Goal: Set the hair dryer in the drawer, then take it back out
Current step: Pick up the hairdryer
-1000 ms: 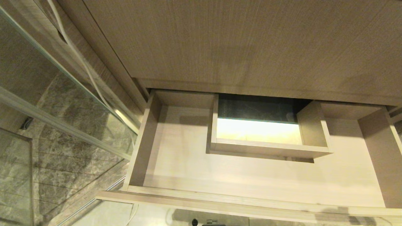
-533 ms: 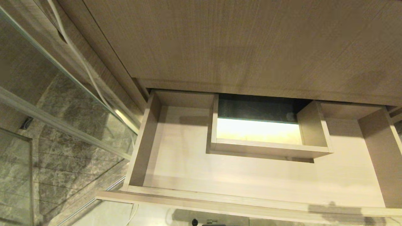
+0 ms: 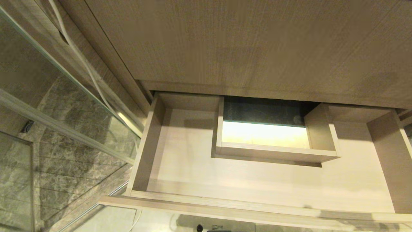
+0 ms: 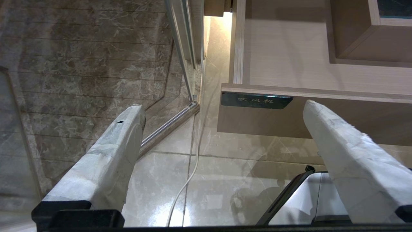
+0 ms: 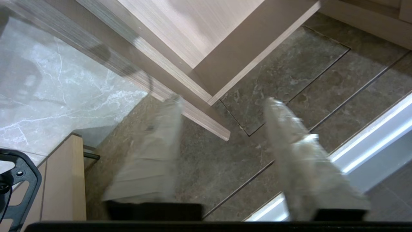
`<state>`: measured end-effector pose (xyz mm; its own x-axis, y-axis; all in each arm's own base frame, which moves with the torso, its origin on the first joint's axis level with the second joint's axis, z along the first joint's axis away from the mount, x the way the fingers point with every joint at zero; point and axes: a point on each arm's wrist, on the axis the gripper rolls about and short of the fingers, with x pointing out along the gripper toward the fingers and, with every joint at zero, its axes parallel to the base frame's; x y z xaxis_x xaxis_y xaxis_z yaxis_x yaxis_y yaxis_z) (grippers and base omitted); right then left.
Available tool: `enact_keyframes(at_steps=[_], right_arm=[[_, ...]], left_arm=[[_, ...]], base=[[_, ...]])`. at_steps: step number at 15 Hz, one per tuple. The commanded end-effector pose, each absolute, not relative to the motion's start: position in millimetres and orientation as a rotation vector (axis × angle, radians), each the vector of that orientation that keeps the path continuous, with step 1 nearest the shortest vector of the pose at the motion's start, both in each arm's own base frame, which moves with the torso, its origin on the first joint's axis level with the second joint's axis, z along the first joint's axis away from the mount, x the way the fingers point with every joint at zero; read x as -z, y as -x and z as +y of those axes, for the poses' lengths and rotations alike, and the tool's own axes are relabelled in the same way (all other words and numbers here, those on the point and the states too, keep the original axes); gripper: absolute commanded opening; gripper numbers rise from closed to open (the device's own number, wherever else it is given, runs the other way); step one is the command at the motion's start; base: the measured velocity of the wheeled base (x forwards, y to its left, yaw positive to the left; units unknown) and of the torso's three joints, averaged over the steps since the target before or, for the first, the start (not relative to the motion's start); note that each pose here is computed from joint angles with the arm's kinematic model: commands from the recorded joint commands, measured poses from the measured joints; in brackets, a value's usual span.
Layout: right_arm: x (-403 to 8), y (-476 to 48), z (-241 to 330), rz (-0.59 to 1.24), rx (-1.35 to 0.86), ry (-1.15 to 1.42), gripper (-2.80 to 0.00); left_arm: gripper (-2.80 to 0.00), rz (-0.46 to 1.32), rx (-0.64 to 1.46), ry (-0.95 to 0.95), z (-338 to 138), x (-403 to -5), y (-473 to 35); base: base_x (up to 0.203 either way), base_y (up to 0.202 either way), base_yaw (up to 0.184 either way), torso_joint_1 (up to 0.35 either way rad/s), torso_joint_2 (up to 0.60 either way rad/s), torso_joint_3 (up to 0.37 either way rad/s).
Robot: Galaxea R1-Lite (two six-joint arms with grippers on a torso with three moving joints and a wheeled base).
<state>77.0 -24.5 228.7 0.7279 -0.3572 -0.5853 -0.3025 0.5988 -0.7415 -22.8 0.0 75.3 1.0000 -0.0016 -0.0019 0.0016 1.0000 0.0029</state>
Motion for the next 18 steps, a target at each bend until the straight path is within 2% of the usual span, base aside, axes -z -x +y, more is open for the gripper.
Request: enact_keyframes(at_steps=[1,5,9,11,15,18], right_arm=[[-230,-80,-26,0.796,0.033,0.958,-2.8],[-260,-80,-27,0.72,0.117,0.967,-2.8],[-255,-66,-23,0.672,0.204,0.82,-2.8],[-243,-60,-21,0.636,0.238,0.751,-2.8],[-216,-24,-10,0.449,0.291,0.592,-2.8],[-174,6,0,0.337,0.2,0.432,-2.8]], left_arm=[[0.0,0.002,0.002,-0.003,0,-75,23],[0.0,0.003,0.002,-0.003,0,-75,23],[0.0,0.002,0.002,-0.003,0,-75,23],[0.0,0.002,0.002,-0.003,0,-75,23],[0.0,0.002,0.002,-0.003,0,-75,23],[0.0,0.002,0.002,-0.003,0,-75,23]], base=[[0.0,0.0,0.0,0.0,0.0,0.0],[0.0,0.0,0.0,0.0,0.0,0.0],[0.0,0.0,0.0,0.0,0.0,0.0],[0.0,0.0,0.0,0.0,0.0,0.0],[0.0,0.0,0.0,0.0,0.0,0.0],[0.0,0.0,0.0,0.0,0.0,0.0]])
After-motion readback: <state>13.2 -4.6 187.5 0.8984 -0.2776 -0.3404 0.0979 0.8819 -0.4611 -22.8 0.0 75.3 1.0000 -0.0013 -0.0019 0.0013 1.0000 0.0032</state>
